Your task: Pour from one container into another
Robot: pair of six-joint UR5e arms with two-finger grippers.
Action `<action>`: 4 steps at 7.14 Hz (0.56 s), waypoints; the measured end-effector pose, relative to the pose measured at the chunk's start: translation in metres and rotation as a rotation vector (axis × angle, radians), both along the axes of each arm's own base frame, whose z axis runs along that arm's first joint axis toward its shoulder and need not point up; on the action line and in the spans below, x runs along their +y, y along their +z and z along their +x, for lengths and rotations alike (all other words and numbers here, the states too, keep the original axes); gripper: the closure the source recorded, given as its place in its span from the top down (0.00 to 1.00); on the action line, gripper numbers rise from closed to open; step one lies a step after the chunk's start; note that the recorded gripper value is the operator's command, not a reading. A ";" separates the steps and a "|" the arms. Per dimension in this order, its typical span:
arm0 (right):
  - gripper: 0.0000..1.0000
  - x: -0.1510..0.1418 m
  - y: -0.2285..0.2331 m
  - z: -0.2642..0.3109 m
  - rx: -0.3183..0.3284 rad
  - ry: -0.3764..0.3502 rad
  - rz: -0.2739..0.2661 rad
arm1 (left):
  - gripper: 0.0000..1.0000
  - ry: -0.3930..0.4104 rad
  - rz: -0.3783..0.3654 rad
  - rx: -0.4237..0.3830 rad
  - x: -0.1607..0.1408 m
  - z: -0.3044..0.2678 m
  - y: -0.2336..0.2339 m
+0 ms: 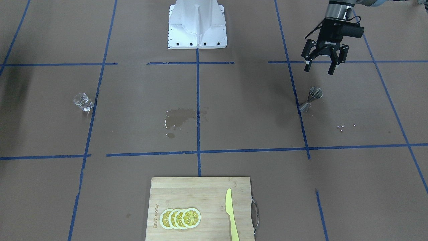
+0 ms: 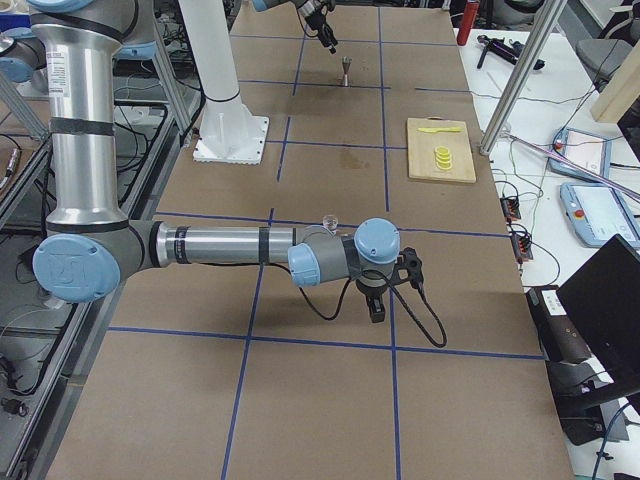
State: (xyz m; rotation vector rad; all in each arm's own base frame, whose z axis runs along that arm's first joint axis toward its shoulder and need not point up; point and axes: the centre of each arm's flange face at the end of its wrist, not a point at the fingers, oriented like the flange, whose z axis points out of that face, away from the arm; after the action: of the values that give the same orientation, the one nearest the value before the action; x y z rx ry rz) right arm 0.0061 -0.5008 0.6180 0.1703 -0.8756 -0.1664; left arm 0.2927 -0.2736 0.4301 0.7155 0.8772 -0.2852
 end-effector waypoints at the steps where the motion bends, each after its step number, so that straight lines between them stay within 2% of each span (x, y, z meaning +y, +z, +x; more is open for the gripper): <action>1: 1.00 0.000 0.000 -0.002 0.001 -0.004 0.001 | 0.99 -0.043 0.038 -0.035 0.010 0.010 0.002; 4: 1.00 -0.001 -0.002 -0.003 0.001 -0.007 0.006 | 0.99 -0.190 0.110 -0.060 0.028 0.035 0.028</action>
State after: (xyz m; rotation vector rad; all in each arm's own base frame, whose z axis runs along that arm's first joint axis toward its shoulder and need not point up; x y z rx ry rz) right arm 0.0029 -0.5017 0.6161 0.1724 -0.8749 -0.1754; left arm 0.3275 -0.2457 0.4576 0.9076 0.7733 -0.3847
